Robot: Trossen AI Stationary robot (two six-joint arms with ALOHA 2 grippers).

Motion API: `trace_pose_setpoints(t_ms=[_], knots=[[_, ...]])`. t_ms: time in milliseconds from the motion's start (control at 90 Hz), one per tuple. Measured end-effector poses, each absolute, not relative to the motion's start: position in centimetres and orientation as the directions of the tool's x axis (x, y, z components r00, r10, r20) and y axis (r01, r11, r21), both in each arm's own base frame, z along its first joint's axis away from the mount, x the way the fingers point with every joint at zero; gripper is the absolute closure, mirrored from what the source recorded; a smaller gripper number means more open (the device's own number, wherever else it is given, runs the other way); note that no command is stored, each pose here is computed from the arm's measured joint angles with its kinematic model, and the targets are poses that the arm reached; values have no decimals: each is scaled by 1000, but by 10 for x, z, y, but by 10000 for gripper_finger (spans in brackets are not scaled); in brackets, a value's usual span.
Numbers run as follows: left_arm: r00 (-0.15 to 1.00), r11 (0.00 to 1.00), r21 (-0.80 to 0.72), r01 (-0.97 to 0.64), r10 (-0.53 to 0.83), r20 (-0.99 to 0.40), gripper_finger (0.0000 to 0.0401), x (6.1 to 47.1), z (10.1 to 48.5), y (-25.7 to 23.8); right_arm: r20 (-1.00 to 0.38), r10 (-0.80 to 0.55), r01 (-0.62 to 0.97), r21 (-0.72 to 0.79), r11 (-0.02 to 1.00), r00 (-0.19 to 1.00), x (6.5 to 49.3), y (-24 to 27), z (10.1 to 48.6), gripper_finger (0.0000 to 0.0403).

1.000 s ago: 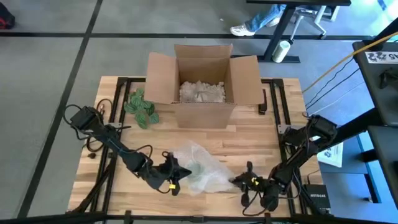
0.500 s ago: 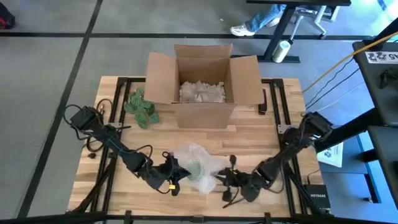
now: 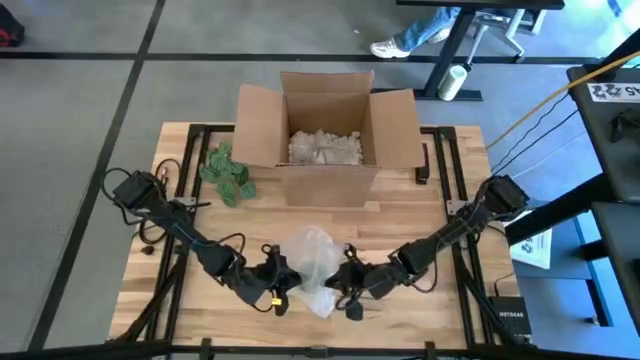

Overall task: Wrap mug
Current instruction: Wrap the green mug in bubble wrap

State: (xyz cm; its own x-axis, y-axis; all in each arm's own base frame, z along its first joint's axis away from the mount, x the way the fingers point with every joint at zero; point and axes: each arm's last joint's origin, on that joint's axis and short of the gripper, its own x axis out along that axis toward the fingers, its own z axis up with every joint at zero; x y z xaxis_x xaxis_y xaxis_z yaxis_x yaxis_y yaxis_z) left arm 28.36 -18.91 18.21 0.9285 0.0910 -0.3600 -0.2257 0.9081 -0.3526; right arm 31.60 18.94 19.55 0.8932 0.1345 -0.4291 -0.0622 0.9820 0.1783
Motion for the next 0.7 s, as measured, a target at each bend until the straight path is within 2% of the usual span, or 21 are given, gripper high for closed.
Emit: trace_pose_setpoints(t_ms=[344,522,700], knots=[[936,940,-289,-182,75,-344,401,285,190,-195,-500,220,-85,278,957,838,332,164,197,403],[953,968,-224,-111,40,-301,401,281,214,-204,-589,198,-86,213,973,784,345,161,217,403],[950,971,-190,-144,82,-300,401,268,229,-204,-631,202,-100,193,976,749,352,159,233,403]])
